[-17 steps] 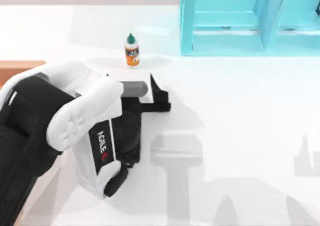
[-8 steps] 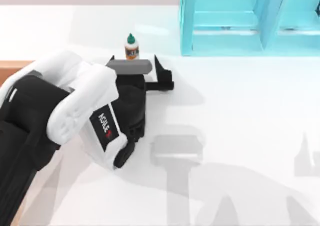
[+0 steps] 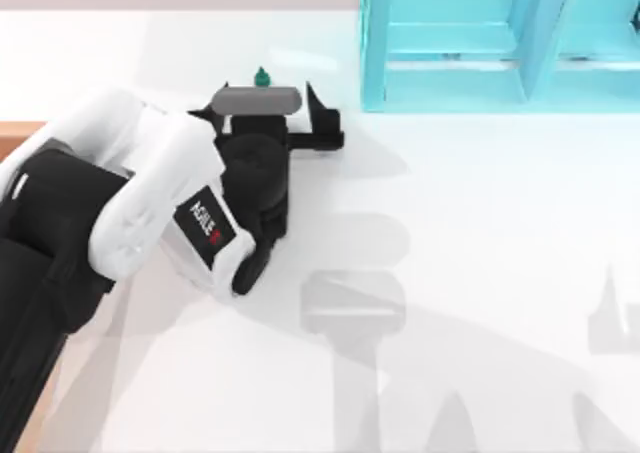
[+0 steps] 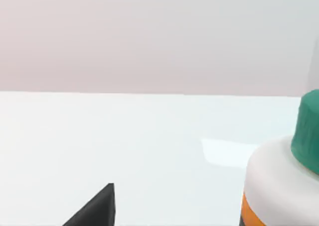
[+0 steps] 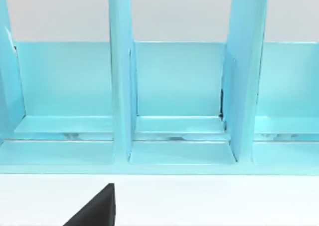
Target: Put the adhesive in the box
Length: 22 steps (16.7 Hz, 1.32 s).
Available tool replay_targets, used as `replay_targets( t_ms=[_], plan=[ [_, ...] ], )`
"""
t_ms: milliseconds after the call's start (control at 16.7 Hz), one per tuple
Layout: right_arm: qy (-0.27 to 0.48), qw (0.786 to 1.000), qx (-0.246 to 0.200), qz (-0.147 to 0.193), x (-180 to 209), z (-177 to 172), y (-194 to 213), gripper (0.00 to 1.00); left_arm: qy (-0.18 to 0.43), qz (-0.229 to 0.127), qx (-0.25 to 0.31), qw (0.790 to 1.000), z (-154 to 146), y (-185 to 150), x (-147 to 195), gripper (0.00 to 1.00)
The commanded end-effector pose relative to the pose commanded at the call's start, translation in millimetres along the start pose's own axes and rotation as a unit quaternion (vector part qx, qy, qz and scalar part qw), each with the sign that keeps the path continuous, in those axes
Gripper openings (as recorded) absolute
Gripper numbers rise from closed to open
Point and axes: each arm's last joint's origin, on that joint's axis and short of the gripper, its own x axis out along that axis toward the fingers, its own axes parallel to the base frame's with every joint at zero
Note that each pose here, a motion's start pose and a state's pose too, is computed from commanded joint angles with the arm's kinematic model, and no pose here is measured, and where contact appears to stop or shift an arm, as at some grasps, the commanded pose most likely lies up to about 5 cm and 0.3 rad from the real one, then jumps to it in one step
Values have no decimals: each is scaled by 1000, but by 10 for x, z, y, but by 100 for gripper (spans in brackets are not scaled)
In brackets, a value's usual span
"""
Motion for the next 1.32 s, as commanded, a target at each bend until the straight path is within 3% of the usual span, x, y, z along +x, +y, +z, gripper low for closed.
replay_targets(
  t_ms=[60, 840, 1320],
  plan=[
    [0, 1000, 0, 0, 0, 0, 0, 100, 0, 0, 0, 1000, 0, 0, 0, 100],
    [0, 1000, 0, 0, 0, 0, 0, 100, 0, 0, 0, 1000, 0, 0, 0, 2],
    [0, 1000, 0, 0, 0, 0, 0, 100, 0, 0, 0, 1000, 0, 0, 0, 0]
  ],
)
